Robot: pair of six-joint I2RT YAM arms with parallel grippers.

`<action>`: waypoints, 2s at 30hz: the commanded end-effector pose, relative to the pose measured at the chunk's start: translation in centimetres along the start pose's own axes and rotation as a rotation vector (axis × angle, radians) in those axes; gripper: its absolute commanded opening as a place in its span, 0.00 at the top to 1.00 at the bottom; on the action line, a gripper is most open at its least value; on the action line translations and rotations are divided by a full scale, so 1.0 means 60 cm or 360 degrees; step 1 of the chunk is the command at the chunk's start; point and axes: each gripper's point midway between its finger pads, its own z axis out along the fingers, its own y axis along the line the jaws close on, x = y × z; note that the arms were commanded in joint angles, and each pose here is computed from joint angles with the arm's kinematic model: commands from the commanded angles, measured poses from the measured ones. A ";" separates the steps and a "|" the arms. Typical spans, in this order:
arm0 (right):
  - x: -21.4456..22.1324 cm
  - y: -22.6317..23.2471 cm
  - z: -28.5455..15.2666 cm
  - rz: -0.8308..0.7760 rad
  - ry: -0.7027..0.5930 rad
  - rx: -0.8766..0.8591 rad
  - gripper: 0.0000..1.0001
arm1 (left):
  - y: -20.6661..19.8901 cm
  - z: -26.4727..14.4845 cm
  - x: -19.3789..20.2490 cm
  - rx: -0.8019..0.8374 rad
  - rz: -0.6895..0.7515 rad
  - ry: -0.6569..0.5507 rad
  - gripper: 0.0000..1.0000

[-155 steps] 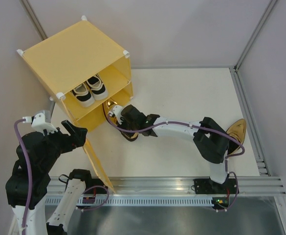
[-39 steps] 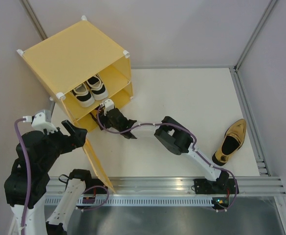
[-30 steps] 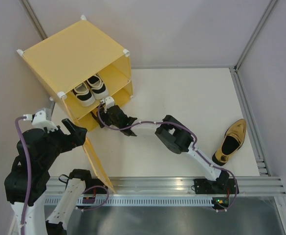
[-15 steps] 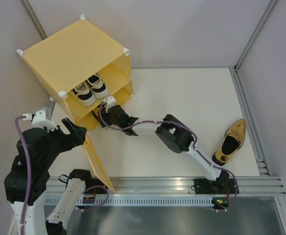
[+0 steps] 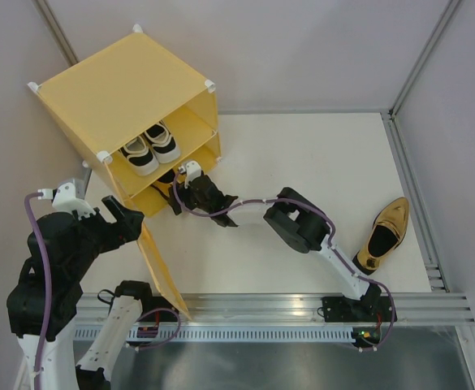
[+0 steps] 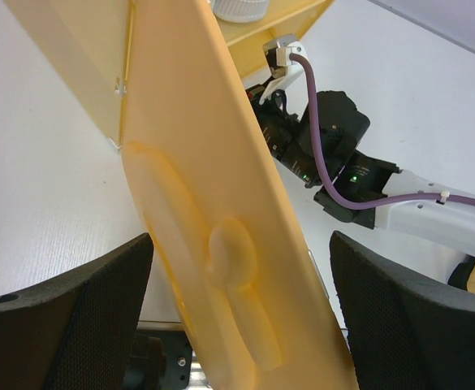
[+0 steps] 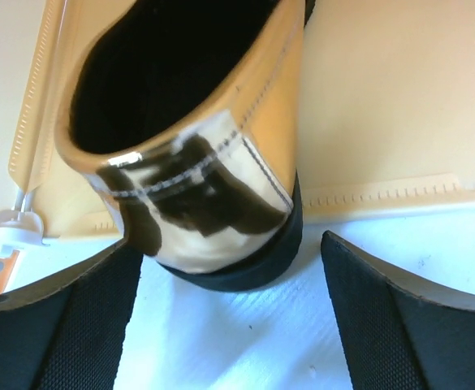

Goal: Place and organize the shoes in the shoe cabinet

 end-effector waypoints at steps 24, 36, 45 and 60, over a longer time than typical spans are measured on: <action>-0.039 0.007 -0.047 0.0032 -0.0086 -0.0032 0.58 | 0.010 -0.013 -0.002 -0.0031 0.0042 -0.0044 0.09; -0.059 0.012 -0.017 0.0027 -0.0111 -0.0019 0.63 | 0.012 -0.014 -0.001 -0.0038 0.0049 -0.0041 0.09; -0.054 -0.003 0.011 0.0055 -0.0095 0.0043 0.62 | 0.014 -0.012 0.000 -0.0044 0.0052 -0.0039 0.08; -0.058 -0.046 0.026 0.0126 -0.0104 0.0176 0.61 | 0.014 -0.012 0.001 -0.0045 0.0050 -0.0036 0.08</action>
